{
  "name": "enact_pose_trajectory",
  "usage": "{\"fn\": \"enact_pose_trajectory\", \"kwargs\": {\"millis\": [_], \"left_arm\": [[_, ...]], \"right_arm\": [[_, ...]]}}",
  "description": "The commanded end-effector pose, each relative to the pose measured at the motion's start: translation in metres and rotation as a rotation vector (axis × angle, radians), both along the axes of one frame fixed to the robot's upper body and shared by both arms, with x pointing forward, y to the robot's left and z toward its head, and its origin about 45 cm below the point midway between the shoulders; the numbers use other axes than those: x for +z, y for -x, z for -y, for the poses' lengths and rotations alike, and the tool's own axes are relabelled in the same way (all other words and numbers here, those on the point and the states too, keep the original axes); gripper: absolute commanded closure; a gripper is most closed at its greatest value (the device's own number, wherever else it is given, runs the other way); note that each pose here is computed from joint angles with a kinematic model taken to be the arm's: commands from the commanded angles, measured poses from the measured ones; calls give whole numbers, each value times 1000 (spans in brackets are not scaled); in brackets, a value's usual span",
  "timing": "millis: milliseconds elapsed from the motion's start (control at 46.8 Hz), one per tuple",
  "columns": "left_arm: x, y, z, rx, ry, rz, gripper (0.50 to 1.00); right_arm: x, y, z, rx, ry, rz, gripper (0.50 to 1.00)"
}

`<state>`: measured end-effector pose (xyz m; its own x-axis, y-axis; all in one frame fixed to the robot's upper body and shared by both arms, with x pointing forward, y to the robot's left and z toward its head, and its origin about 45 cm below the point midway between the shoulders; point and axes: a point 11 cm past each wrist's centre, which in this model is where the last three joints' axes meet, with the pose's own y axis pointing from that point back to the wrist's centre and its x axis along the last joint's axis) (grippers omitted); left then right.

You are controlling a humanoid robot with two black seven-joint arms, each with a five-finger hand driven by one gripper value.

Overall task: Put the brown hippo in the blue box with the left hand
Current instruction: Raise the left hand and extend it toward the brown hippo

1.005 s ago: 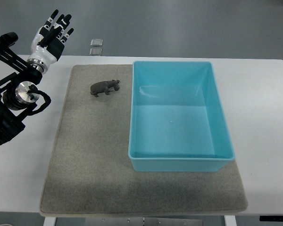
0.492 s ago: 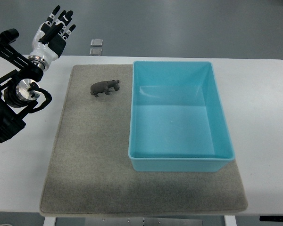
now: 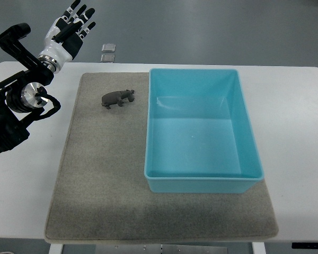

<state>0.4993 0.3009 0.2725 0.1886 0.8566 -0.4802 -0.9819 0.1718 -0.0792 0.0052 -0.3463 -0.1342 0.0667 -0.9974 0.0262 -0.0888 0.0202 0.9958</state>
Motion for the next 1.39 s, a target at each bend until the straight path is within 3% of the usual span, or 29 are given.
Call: {"fn": "enact_pose_trajectory", "kwargs": {"millis": [0,385,513,748,919,1368], "left_arm": [[2,-1,7,-50,-64,0,504],[4,2,13,-184,-351,10,506],[17,2,8,-252,-473,20,506],[20,7,4,-318,-526,12,506],[32,8,22,-412,-639,18,508],[24,8,22,-490,-924,-15,504]], "right_arm": [[0,0,0,0,-1,-1,564],[0,0,0,0,-1,-1,564],[0,0,0,0,0,1,564],[0,0,0,0,-1,-1,564],[0,0,0,0,0,1,564],[0,0,0,0,-1,1,564]]}}
